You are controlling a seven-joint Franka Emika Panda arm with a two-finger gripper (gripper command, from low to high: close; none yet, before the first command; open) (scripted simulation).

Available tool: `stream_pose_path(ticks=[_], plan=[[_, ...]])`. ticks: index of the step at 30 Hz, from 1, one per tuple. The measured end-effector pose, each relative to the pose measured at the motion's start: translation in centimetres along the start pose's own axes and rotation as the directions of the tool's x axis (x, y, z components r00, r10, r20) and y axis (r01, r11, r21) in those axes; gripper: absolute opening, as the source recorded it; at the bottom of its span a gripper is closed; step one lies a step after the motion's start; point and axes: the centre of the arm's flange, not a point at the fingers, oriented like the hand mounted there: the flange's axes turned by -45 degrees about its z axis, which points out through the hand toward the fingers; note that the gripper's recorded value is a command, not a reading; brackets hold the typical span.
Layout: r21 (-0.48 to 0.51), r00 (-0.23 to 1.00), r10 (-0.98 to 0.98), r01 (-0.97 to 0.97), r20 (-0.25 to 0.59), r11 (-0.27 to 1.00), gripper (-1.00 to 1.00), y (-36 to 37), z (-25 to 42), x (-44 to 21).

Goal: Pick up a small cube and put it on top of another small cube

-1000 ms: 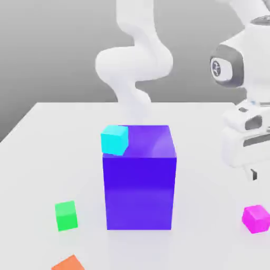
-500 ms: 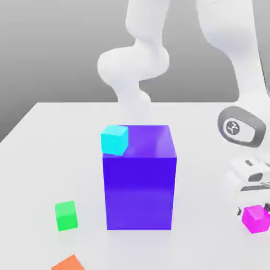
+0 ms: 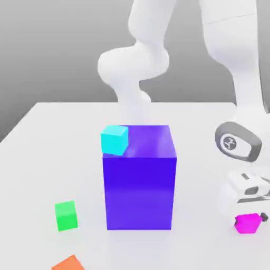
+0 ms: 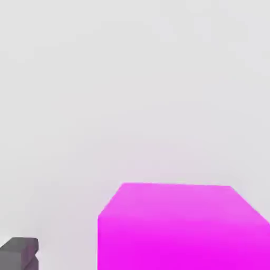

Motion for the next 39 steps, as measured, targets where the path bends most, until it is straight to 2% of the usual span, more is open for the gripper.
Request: stream_pose_path(ticks=[4, 5, 12, 27, 39], plan=[[0.042, 1.0, 0.004, -0.003, -0.019, 0.999, 0.0, -0.4, -0.3, 0.1], [0.042, 1.0, 0.004, -0.004, -0.019, 0.999, -1.0, -0.4, -0.3, 0.1], [0.049, 1.0, 0.005, -0.004, -0.023, 0.999, -1.0, -0.5, -0.3, 0.1], [-0.049, 1.0, 0.001, 0.0, 0.013, 0.999, -1.0, 0.6, -1.2, 0.2], [0.003, 1.0, 0.006, -0.006, -0.011, 1.0, -1.0, 0.3, -5.4, 0.2]])
